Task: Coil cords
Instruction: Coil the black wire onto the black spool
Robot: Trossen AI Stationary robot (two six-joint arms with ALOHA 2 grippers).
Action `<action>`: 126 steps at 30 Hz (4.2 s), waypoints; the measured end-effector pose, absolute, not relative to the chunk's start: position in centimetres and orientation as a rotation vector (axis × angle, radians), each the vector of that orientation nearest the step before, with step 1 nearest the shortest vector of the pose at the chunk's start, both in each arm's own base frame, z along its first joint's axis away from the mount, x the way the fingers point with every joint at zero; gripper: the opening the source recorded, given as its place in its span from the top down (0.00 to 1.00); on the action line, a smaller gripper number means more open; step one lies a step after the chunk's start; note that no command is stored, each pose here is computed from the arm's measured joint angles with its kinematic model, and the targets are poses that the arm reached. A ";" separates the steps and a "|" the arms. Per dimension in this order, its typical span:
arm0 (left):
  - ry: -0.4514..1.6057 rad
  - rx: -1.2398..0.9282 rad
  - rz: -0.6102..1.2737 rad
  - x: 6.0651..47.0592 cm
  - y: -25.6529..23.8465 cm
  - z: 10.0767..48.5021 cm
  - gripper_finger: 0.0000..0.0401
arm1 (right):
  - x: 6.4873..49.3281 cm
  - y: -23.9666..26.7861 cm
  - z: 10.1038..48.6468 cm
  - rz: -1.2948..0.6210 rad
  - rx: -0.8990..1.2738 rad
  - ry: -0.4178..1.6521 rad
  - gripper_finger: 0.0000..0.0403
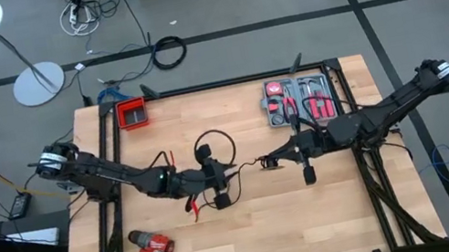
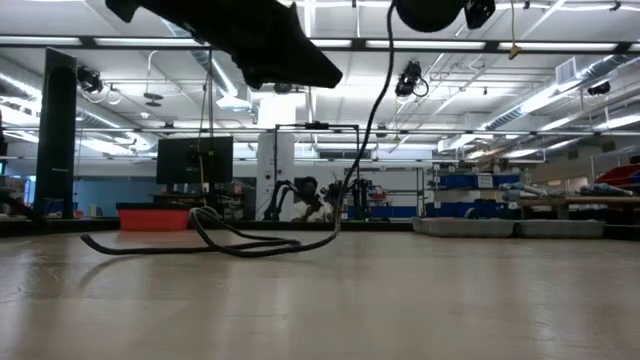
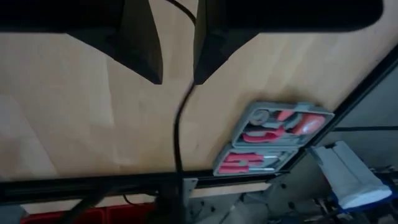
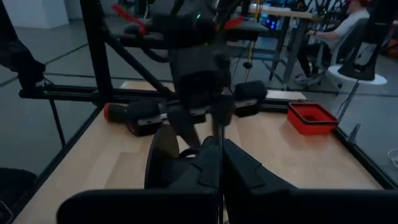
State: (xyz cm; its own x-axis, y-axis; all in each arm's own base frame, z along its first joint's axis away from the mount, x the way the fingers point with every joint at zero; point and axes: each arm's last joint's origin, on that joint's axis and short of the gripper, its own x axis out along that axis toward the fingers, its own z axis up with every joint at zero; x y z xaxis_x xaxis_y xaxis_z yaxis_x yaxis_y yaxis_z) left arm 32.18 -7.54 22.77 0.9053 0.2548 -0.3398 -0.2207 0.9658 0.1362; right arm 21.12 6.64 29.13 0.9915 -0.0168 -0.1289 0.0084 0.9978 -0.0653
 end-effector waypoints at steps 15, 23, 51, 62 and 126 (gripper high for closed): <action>0.322 0.084 0.208 32.8 -6.8 23.5 0.65 | 21.3 5.5 28.4 0.037 -0.016 -0.150 1.00; 0.327 0.149 0.277 32.7 -6.5 23.5 0.65 | 21.4 5.4 28.4 0.037 -0.015 -0.157 1.00; 0.393 0.144 0.285 33.8 -6.2 22.9 0.99 | 21.9 5.3 28.2 0.011 -0.059 -0.167 1.00; 0.359 0.067 0.348 34.8 -6.3 23.4 1.00 | 22.9 5.3 27.5 -0.104 -0.052 -0.173 1.00; 0.482 -0.025 0.247 38.8 -6.9 23.5 1.00 | 27.3 2.4 21.3 -0.517 0.075 -0.019 1.00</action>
State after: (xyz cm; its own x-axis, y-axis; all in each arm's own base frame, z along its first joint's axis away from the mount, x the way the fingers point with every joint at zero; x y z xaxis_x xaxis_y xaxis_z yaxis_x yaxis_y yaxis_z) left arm 38.83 -6.87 23.46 0.8566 0.2296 -0.4621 -0.2412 0.9699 0.0347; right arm 27.27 2.42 21.32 0.8692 -0.4945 -0.0009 0.4931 0.8666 0.0761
